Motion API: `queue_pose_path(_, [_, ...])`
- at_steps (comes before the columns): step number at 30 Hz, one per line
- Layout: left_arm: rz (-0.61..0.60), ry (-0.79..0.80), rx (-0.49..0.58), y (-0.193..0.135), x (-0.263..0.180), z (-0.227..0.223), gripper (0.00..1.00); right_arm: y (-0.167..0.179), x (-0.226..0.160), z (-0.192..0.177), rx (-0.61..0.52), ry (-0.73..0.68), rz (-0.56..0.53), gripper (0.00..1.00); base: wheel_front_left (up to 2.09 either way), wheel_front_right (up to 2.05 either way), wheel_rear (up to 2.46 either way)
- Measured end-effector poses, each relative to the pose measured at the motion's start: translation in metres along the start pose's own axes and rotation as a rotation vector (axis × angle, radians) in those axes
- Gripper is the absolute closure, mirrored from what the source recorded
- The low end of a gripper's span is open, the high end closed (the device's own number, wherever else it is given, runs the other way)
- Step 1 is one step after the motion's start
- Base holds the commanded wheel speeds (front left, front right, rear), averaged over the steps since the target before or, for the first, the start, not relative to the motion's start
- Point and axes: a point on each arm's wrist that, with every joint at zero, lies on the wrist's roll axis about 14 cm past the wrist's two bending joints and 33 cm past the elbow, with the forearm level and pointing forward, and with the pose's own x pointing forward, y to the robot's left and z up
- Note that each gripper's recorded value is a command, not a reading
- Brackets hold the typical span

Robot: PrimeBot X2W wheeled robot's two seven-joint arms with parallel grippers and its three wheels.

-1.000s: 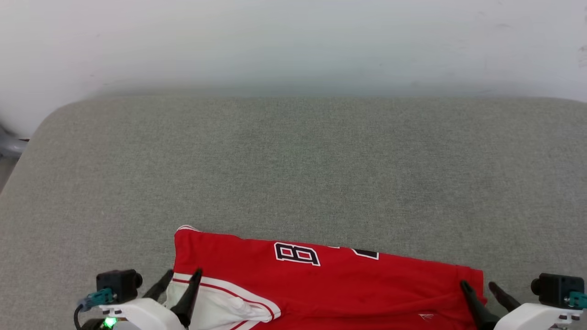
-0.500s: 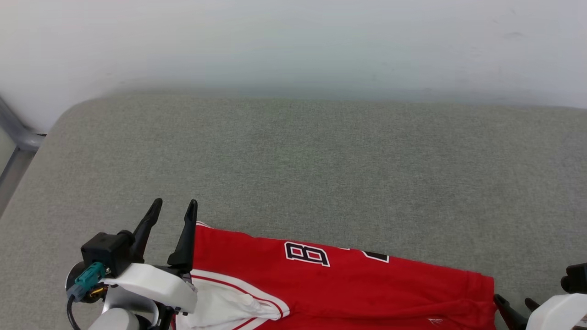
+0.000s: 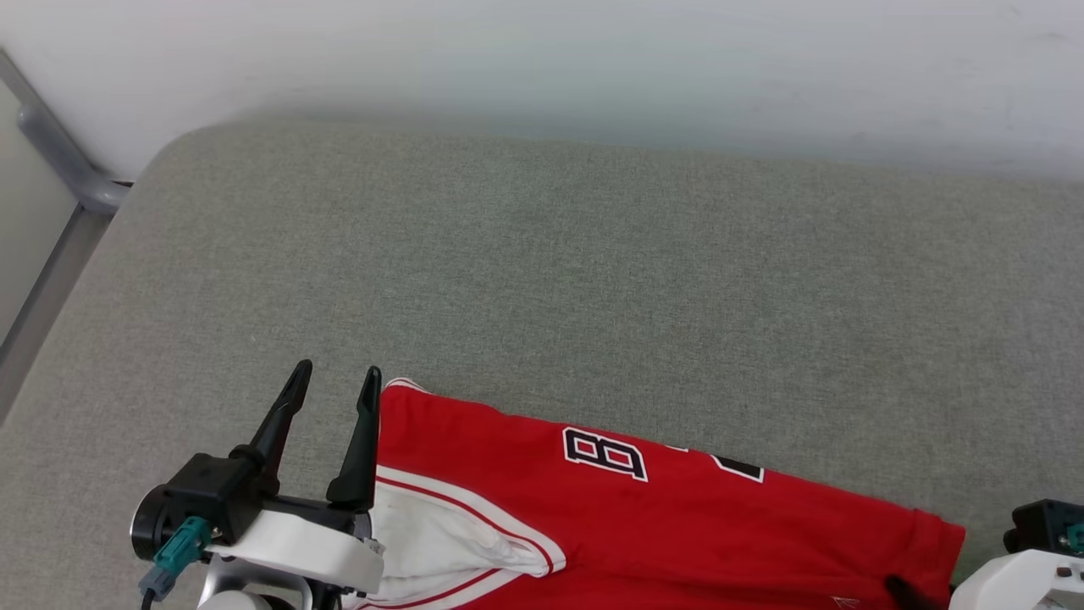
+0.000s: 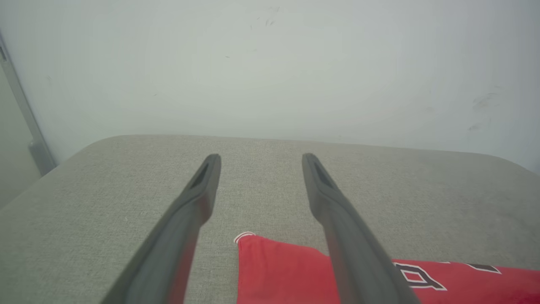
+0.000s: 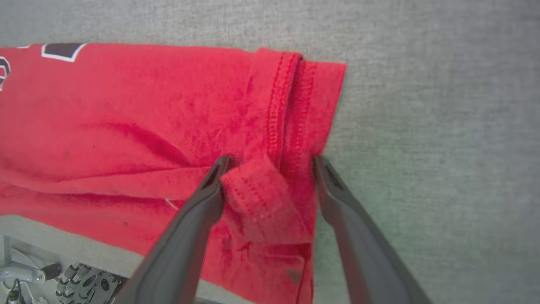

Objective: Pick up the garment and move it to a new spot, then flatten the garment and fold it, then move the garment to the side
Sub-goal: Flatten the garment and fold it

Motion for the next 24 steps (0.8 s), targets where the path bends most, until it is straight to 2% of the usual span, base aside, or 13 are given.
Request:
queue_pose_path(5, [0.009,0.002,-0.007,0.001,0.0,-0.004,0.0,0.008,0.012,-0.022,0.027,0.093,0.033,0.0,0.0,0.0,0.0])
queue_pose_path(6, [0.007,0.004,-0.005,0.001,0.0,-0.004,0.0,0.01,0.013,-0.024,0.03,0.101,0.037,0.08,0.0,0.0,0.0])
queue_pose_path(7, [0.007,0.006,-0.003,0.002,0.0,-0.005,0.0,0.01,0.014,-0.025,0.033,0.105,0.039,0.53,0.0,0.0,0.0])
queue_pose_path(9, [0.002,0.009,0.008,0.001,0.001,-0.007,0.0,0.011,0.015,-0.026,0.039,0.107,0.042,1.0,0.0,0.0,0.0])
queue_pose_path(18, [-0.004,-0.001,0.018,-0.001,-0.005,-0.005,0.0,0.012,0.003,0.003,0.013,0.012,0.059,1.0,0.0,0.0,0.0])
queue_pose_path(24, [-0.018,-0.017,0.03,-0.005,-0.011,0.0,0.0,-0.015,-0.02,0.031,0.007,-0.073,-0.005,1.0,0.0,0.0,0.0])
